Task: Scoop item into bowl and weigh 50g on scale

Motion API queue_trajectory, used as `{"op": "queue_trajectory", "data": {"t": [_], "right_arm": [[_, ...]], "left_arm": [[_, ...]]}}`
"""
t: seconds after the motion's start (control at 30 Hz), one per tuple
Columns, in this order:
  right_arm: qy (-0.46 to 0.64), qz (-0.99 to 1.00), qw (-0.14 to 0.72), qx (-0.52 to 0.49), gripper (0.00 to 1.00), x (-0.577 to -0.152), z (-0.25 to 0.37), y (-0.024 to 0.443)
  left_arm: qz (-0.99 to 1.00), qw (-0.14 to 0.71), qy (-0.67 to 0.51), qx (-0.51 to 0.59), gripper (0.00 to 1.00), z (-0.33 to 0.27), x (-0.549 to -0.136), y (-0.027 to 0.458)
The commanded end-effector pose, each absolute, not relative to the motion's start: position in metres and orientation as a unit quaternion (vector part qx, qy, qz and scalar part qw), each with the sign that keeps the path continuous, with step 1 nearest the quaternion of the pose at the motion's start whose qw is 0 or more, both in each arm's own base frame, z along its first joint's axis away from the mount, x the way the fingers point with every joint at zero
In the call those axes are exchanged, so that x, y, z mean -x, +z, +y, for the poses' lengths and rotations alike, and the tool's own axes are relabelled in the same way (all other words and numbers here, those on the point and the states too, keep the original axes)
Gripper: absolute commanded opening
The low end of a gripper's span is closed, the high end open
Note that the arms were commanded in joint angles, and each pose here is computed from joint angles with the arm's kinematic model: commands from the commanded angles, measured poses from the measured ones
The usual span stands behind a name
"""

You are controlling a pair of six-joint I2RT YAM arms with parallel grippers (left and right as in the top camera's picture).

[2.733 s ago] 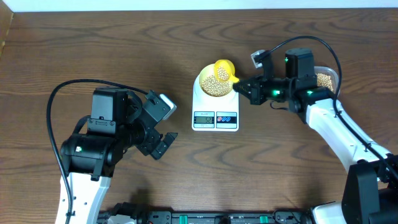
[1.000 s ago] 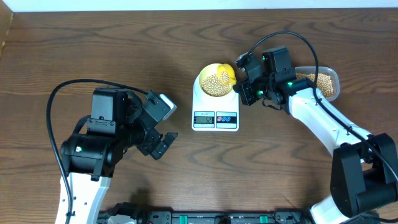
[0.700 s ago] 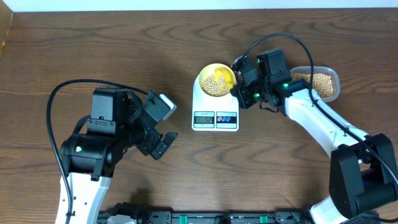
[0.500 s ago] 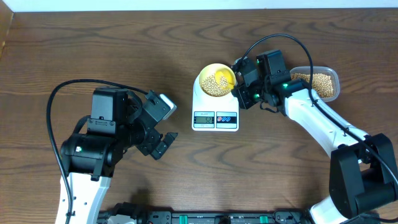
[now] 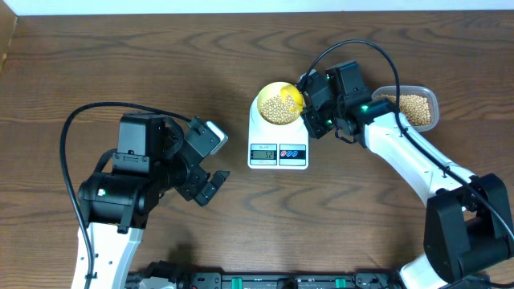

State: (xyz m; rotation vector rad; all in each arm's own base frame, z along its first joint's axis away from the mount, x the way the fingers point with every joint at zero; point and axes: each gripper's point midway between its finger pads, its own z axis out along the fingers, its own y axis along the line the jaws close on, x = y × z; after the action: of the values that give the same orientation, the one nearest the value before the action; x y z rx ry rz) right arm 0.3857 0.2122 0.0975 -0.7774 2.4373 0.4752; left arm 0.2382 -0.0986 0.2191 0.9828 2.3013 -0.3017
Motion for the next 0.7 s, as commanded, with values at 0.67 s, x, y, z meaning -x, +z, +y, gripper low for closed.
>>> {"op": "queue_trajectory", "data": {"t": [0.67], "right_arm": [[0.154, 0.888, 0.267, 0.342, 0.01, -0.379, 0.236, 0.092]], "left_arm": [[0.865, 0.314, -0.107, -0.377, 0.99, -0.097, -0.241, 0.226]]}}
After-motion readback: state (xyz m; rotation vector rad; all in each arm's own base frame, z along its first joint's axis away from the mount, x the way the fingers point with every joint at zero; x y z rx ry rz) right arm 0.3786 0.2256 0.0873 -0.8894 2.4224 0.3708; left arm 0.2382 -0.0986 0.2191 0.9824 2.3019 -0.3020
